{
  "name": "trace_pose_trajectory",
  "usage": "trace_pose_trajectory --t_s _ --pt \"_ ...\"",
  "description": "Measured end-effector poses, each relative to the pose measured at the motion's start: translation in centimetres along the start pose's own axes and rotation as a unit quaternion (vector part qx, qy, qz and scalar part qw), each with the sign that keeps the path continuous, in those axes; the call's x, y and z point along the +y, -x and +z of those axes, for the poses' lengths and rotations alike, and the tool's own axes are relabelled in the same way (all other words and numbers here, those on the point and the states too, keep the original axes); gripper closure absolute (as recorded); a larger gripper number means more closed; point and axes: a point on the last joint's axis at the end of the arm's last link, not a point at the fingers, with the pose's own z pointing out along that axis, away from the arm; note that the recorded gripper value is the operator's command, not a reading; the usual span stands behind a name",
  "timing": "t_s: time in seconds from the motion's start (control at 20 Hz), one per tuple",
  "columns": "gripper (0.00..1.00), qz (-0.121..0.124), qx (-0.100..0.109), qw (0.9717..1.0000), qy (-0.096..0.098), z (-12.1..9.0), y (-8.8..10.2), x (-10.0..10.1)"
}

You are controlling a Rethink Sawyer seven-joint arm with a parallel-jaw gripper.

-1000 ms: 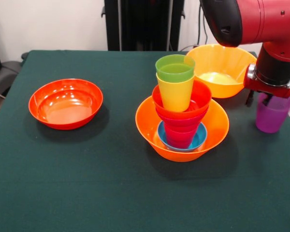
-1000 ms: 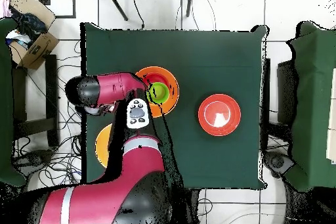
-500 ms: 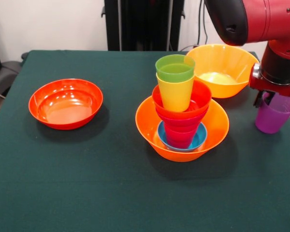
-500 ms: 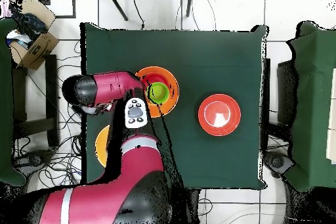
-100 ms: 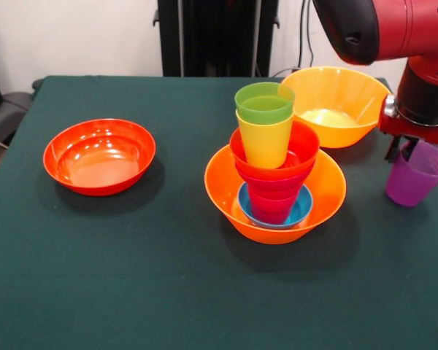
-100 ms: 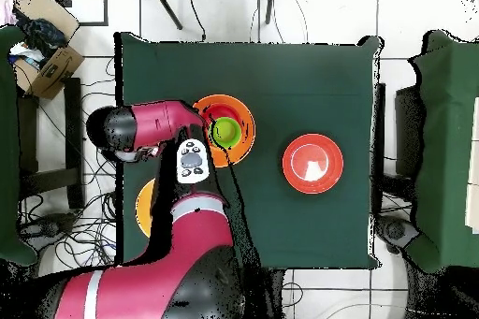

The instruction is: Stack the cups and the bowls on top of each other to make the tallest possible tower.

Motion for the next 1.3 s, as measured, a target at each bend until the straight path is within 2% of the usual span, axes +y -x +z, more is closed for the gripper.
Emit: trace_pose_trajectory --t_s 0.3,0.65,0.8,0.95,1.15,1.3 --pt "1.00 -0.002 -0.009 1.0000 0.003 -1.4 0.0 0.3" --pt "1.00 -0.002 -0.036 0.9992 0.016 -5.4 0.6 0.7" --pt "1.00 0.002 -0.047 0.9985 0.026 -7.8 0.9 0.9" --pt "1.00 0.008 -0.067 0.9967 0.045 -11.5 1.4 1.5" --pt "1.00 0.009 -0.084 0.9949 0.055 -14.9 1.6 1.8" --pt "1.00 0.013 -0.090 0.9943 0.056 -18.6 1.8 1.1"
